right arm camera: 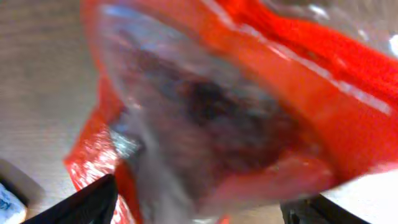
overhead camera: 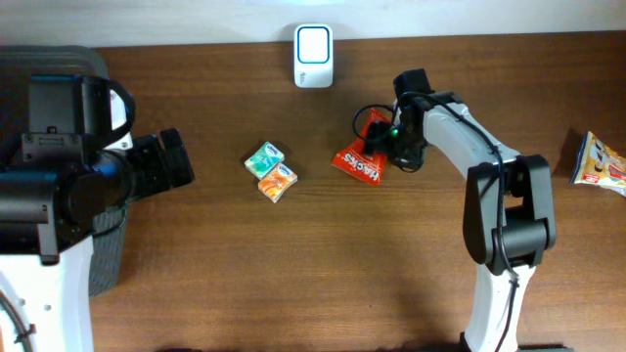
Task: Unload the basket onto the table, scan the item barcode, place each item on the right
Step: 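Return the right gripper to the red bag and grasp it, then hold the red bag up toward the scanner with the right gripper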
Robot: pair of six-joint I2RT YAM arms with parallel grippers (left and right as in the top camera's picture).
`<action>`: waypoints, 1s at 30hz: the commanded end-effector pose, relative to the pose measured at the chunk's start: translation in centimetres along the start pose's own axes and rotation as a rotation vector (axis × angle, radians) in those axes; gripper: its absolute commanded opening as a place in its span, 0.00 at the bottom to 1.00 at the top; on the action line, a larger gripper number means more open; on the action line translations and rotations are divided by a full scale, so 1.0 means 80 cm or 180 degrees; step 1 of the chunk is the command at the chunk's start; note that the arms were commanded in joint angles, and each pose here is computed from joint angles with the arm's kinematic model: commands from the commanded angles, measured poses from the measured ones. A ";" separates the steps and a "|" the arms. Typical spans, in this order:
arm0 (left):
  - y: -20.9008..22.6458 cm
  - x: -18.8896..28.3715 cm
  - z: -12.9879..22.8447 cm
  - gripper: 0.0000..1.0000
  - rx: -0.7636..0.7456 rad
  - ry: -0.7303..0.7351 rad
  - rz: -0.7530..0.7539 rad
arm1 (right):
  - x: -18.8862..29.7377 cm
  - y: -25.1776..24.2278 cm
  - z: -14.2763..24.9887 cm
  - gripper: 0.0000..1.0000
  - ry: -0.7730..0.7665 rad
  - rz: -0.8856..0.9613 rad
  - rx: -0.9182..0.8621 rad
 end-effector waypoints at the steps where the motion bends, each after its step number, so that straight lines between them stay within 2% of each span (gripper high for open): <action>1: 0.001 0.002 -0.001 0.99 0.0010 -0.0020 0.0004 | -0.007 0.013 0.002 0.78 -0.0020 -0.0112 0.0054; 4: 0.001 0.002 -0.001 0.99 0.0010 -0.0020 0.0004 | -0.007 0.015 -0.003 0.51 -0.0072 -0.0137 0.0063; 5: 0.001 0.002 -0.001 0.99 0.0010 -0.0020 0.0004 | -0.007 0.013 -0.005 0.47 -0.0098 -0.0104 0.0062; 7: 0.001 0.002 -0.001 0.99 0.0010 -0.0020 0.0004 | -0.007 0.010 -0.007 0.49 -0.0139 -0.0046 0.0062; 8: 0.001 0.002 -0.001 0.99 0.0009 -0.0020 0.0005 | -0.007 0.009 -0.007 0.53 -0.0145 -0.0038 0.0062; 13: 0.001 0.002 -0.001 0.99 0.0010 -0.0020 0.0004 | -0.010 -0.003 -0.012 0.53 -0.0254 0.0138 0.0052; 15: 0.001 0.002 -0.001 0.99 0.0010 -0.0020 0.0004 | -0.011 -0.005 -0.010 0.39 -0.0240 0.0155 0.0048; 17: 0.001 0.002 -0.001 0.99 0.0010 -0.0020 0.0004 | -0.011 -0.003 -0.008 0.05 -0.0212 0.0123 0.0047; 20: 0.001 0.002 -0.001 0.99 0.0010 -0.0020 0.0004 | -0.005 0.016 -0.007 0.04 -0.0085 -0.0180 0.0054; 25: 0.001 0.002 -0.001 0.99 0.0010 -0.0020 0.0004 | 0.059 0.073 -0.020 0.04 0.0211 -0.1202 0.0083; 26: 0.001 0.002 -0.001 0.99 0.0010 -0.0020 0.0004 | 0.087 0.092 -0.020 0.04 0.0418 -0.1639 0.0086; 30: 0.001 0.002 -0.001 0.99 0.0010 -0.0020 0.0004 | 0.139 0.116 -0.007 0.04 0.1088 -0.2420 -0.0241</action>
Point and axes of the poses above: each gripper's point midway between its finger pads, its own x axis back along the fingers, its own y axis along the line the jaws close on, z = x × y, the point moved 3 cm from there along x, back along the fingers, and after that the axes turned 12 degrees about -x, right-handed, at the moved point
